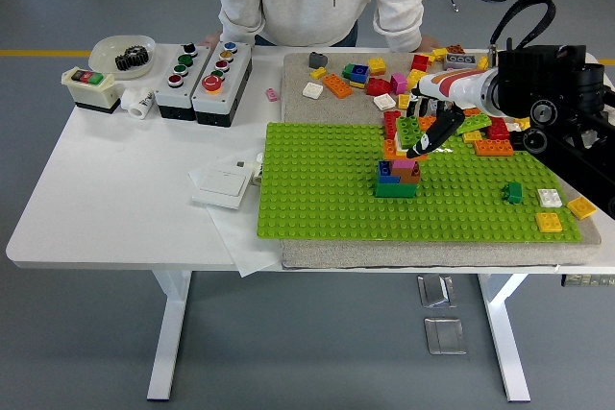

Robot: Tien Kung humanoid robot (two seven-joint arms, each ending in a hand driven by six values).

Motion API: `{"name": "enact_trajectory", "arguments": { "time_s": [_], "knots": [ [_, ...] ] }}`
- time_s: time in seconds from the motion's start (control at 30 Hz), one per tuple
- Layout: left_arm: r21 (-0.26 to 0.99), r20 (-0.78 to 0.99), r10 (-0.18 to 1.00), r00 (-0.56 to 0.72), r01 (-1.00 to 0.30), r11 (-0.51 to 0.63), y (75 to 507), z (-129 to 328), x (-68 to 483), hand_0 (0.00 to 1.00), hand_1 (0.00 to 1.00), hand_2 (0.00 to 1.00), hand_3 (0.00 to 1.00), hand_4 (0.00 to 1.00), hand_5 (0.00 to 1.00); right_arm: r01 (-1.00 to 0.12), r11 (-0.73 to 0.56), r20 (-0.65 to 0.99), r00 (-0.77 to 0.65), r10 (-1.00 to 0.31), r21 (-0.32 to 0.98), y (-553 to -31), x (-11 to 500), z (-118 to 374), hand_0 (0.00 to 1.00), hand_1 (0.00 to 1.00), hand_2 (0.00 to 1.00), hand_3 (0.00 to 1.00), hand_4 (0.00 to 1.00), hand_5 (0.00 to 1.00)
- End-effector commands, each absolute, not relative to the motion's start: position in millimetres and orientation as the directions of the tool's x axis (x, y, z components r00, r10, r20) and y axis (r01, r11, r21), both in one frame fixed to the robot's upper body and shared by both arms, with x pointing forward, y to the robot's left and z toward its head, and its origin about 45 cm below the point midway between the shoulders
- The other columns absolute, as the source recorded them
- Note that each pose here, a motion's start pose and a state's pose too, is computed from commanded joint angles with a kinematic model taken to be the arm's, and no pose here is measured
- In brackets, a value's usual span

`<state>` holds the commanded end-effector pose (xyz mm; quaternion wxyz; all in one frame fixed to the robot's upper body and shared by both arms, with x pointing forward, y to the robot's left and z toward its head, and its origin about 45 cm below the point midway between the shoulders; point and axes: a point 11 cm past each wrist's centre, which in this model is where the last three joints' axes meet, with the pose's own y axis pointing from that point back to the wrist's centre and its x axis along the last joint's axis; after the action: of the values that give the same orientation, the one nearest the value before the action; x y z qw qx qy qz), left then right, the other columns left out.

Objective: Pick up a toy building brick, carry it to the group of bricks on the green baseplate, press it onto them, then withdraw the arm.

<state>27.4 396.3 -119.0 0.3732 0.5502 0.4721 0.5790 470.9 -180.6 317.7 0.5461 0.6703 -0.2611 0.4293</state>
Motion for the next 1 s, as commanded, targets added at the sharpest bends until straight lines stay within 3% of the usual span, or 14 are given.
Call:
{"name": "enact_trajectory", "arguments": {
  "time_s": [1.0],
  "knots": [
    [0.956, 0.285, 0.952, -0.113, 0.098, -0.275, 395.9, -119.5, 21.9, 0.856, 0.801, 0.805, 0.614, 0.690, 0.622, -0.817, -0.275, 0.861, 0.492, 0.127, 0.507, -178.5, 467.9, 317.1, 0.397, 0.576, 0.726, 0.789, 0.998, 0.422]
  ]
}}
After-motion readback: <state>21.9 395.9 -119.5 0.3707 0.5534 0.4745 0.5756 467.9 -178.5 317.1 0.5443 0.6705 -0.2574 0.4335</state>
